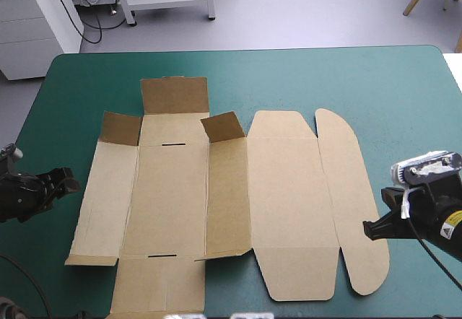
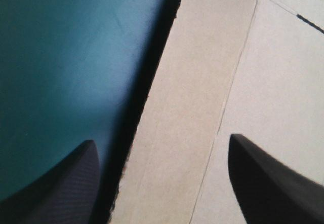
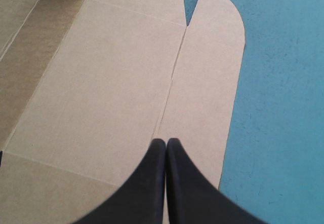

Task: Fold the box

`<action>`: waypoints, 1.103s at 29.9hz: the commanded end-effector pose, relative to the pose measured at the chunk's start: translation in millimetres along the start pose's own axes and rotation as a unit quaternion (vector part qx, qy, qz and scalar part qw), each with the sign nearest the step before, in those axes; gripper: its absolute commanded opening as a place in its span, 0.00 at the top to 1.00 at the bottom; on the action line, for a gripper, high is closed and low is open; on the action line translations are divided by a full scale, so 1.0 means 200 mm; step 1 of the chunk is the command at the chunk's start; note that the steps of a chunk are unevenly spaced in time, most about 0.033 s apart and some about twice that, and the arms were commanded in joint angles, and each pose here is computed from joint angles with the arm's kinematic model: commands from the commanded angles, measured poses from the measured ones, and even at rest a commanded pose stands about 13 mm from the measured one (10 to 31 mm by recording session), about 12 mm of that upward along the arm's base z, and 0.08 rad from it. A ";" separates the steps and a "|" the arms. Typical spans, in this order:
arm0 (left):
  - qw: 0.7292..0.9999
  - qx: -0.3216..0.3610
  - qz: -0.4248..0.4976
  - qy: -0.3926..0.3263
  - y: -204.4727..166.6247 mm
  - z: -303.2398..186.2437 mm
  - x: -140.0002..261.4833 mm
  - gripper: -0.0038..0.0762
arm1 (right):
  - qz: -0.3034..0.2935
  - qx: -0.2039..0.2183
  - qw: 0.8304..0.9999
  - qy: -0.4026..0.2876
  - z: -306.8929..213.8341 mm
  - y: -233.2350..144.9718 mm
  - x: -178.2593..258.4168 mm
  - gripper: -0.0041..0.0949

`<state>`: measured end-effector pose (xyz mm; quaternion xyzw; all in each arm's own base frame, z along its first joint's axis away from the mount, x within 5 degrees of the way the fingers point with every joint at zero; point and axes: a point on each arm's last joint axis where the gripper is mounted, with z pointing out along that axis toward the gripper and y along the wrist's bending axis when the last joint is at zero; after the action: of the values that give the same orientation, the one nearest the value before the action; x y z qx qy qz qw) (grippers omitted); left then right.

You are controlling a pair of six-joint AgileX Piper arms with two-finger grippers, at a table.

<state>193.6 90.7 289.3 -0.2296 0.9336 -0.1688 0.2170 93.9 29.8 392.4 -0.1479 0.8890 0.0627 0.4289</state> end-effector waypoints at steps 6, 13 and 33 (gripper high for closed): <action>0.995 0.076 0.002 0.061 0.04 0.16 -0.08 0.31 | -0.009 0.022 0.998 -0.059 -0.11 -0.02 0.00 0.98; 0.987 0.091 0.054 0.122 0.01 0.26 -0.06 0.31 | -0.025 0.039 0.997 -0.057 -0.12 -0.03 0.01 0.98; 0.970 0.115 0.107 0.187 -0.17 0.36 0.00 0.31 | -0.025 0.039 0.998 -0.043 -0.12 -0.03 0.02 0.98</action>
<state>237.0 67.4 227.2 -0.0972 0.9596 -0.2538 0.0722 72.7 18.0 394.6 -0.1524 0.8849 0.0307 0.4391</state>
